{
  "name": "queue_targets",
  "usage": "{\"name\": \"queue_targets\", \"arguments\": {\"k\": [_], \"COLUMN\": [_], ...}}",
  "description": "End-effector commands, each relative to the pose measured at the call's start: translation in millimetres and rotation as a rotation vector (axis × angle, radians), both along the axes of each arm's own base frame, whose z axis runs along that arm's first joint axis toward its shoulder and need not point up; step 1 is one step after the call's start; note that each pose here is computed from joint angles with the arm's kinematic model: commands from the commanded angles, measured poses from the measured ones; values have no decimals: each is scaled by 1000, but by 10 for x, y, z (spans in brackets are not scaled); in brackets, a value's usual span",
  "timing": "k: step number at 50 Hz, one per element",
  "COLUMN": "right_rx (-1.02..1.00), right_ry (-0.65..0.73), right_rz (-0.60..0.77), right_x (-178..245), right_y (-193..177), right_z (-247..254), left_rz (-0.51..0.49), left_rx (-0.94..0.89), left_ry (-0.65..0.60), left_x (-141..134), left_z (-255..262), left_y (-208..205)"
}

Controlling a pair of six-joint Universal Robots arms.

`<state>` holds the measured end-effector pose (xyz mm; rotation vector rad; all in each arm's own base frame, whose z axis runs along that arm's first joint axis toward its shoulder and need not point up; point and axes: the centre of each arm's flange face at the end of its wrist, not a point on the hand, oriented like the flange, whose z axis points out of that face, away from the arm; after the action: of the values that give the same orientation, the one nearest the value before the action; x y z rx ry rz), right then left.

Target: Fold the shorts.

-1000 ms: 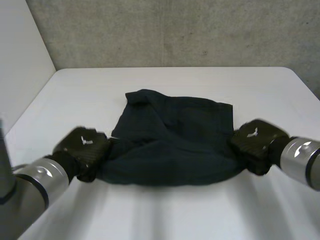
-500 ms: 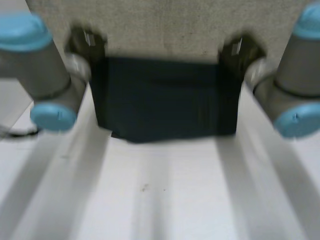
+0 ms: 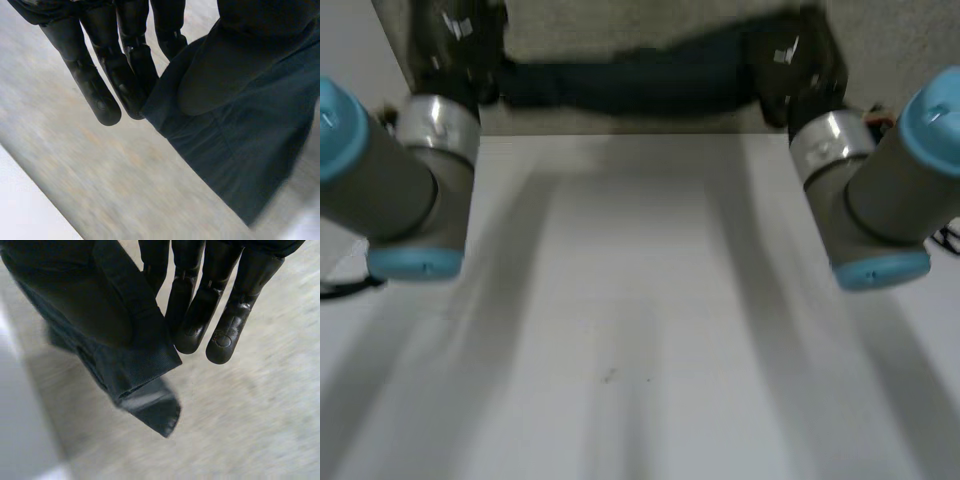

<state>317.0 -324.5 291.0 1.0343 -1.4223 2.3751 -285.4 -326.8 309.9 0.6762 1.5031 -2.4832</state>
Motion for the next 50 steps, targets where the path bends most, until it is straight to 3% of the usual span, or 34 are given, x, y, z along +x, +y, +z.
{"name": "queue_targets", "arguments": {"k": [1, 5, 10, 17, 26, 39, 46, 50], "right_rx": [332, 486, 599, 737, 741, 1037, 975, 941], "right_ry": [157, 240, 287, 347, 366, 623, 606, 579], "right_rz": [4, 0, -6, -7, 3, 79, 97, 101], "right_x": [-4, -39, -107, -286, -421, -742, -756, -742], "right_y": [37, 100, 211, 492, 787, 1491, 1508, 1483], "right_z": [-1166, -1636, -1769, -1560, -1217, -1215, -1198, -1257], "left_rz": [-50, -49, -47, -45, -52, -99, -152, -141], "left_rx": [330, 429, 531, 628, 766, 1046, 965, 753], "left_ry": [-178, -226, -276, -345, -409, -545, -499, -384], "left_x": [-16, 13, 107, 265, 491, 747, 649, 527], "left_z": [-1488, -1867, -2028, -1676, -1302, -1342, -1241, -1020], "left_y": [171, 250, 420, 750, 1243, 1955, 1844, 1454]}}
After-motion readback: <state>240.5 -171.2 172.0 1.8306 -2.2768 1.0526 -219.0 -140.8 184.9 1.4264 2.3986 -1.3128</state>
